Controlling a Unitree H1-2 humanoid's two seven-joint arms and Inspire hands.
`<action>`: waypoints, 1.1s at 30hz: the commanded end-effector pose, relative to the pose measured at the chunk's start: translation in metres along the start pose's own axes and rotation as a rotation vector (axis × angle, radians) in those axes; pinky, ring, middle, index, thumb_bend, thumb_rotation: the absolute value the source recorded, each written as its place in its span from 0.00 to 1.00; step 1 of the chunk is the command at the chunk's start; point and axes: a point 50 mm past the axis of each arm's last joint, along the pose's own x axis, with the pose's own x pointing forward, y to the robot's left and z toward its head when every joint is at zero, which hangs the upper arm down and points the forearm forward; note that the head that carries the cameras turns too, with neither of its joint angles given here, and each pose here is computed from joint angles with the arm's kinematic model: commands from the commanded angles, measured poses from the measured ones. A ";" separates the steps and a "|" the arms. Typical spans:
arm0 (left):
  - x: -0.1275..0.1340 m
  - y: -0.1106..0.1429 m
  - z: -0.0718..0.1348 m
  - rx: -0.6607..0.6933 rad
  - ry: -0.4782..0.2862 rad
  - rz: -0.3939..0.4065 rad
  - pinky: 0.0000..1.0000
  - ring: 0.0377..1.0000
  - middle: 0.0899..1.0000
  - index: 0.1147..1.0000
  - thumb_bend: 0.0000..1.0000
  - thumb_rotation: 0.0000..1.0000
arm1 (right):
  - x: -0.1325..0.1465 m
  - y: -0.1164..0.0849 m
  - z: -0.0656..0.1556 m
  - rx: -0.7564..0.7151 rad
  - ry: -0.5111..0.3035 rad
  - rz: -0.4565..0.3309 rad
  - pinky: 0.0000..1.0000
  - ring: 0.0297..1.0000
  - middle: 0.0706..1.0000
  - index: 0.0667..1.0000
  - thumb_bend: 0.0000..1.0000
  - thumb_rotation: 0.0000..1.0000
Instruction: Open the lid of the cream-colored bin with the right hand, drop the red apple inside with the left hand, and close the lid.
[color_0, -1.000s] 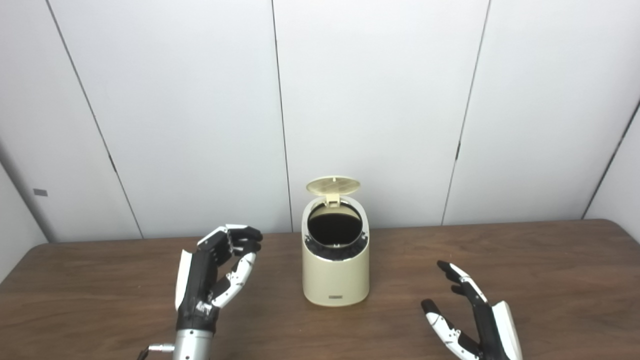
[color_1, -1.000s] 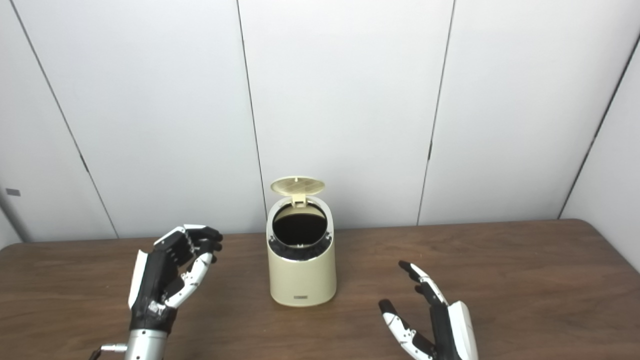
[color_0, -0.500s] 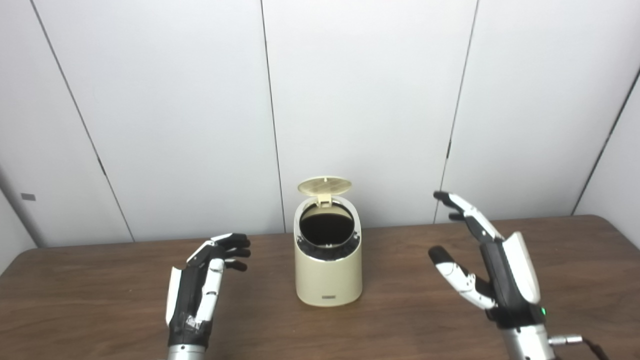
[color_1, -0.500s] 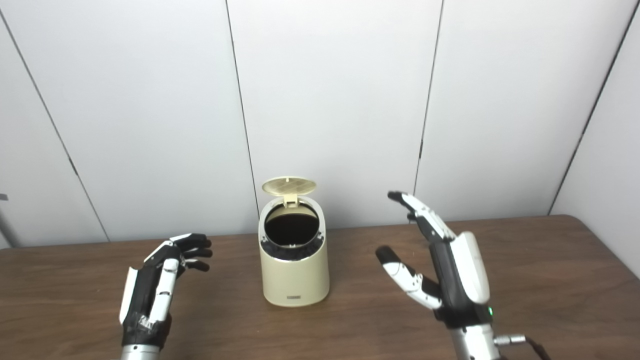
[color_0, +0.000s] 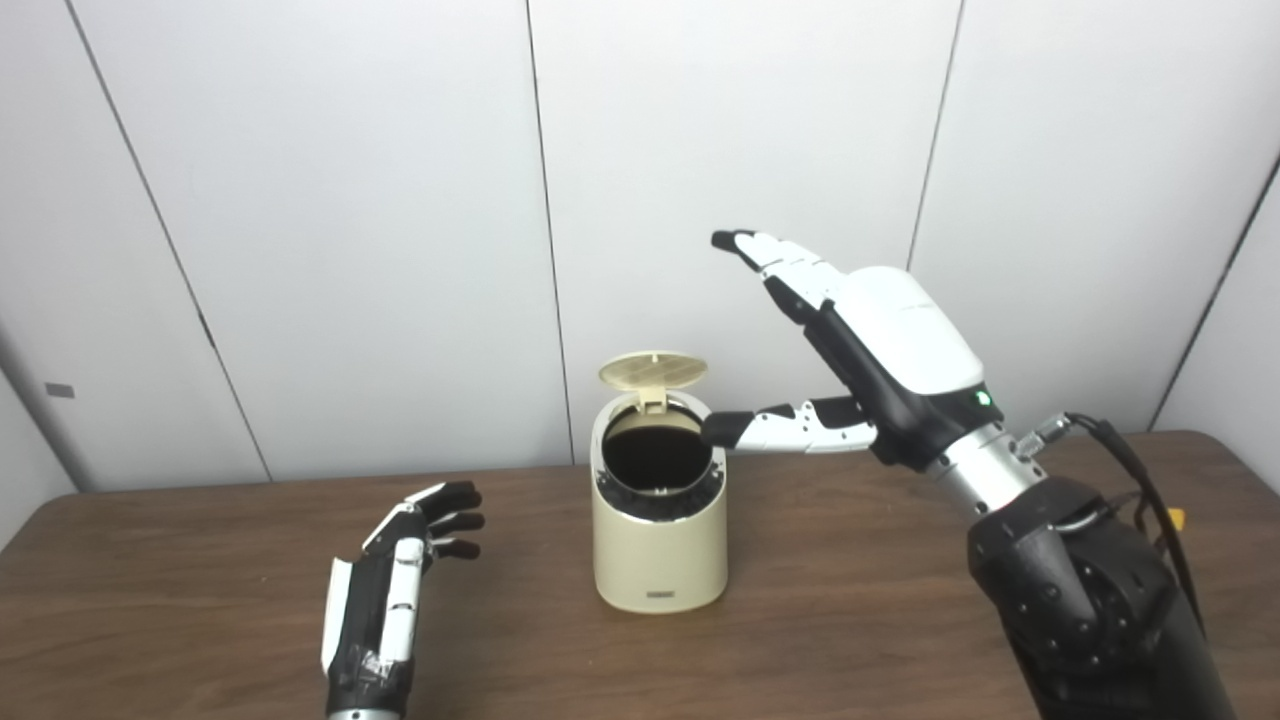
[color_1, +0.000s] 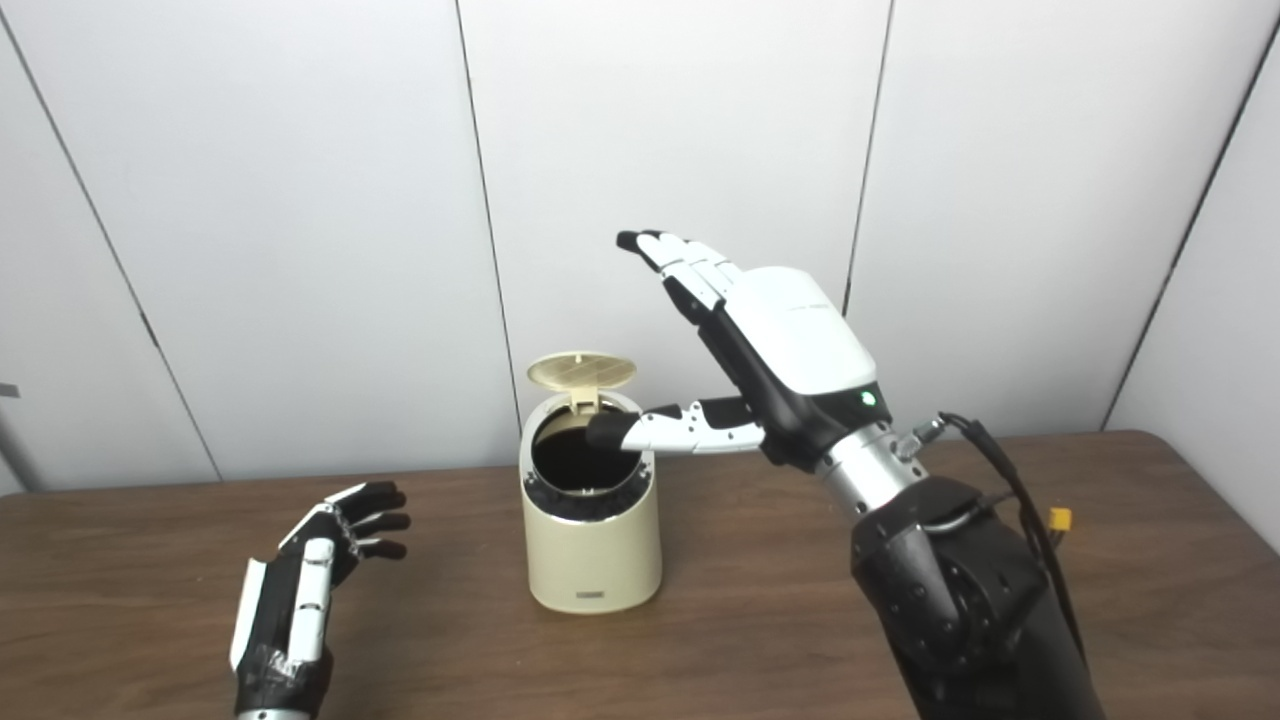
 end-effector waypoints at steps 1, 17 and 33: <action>0.010 -0.003 0.007 -0.003 -0.061 -0.010 0.58 0.66 0.69 0.69 0.46 0.99 | 0.014 -0.012 0.004 -0.040 -0.021 -0.007 0.76 0.96 0.96 0.96 0.84 0.92; 0.007 -0.007 0.010 -0.025 -0.071 -0.006 0.59 0.66 0.69 0.70 0.64 0.96 | 0.085 0.014 0.000 -0.204 0.063 0.396 0.87 0.94 0.92 0.90 0.90 0.94; 0.008 -0.005 0.012 0.000 -0.082 0.012 0.59 0.66 0.69 0.69 0.65 0.95 | 0.098 0.025 -0.009 -0.198 0.139 0.459 0.94 0.98 0.95 0.94 0.89 0.96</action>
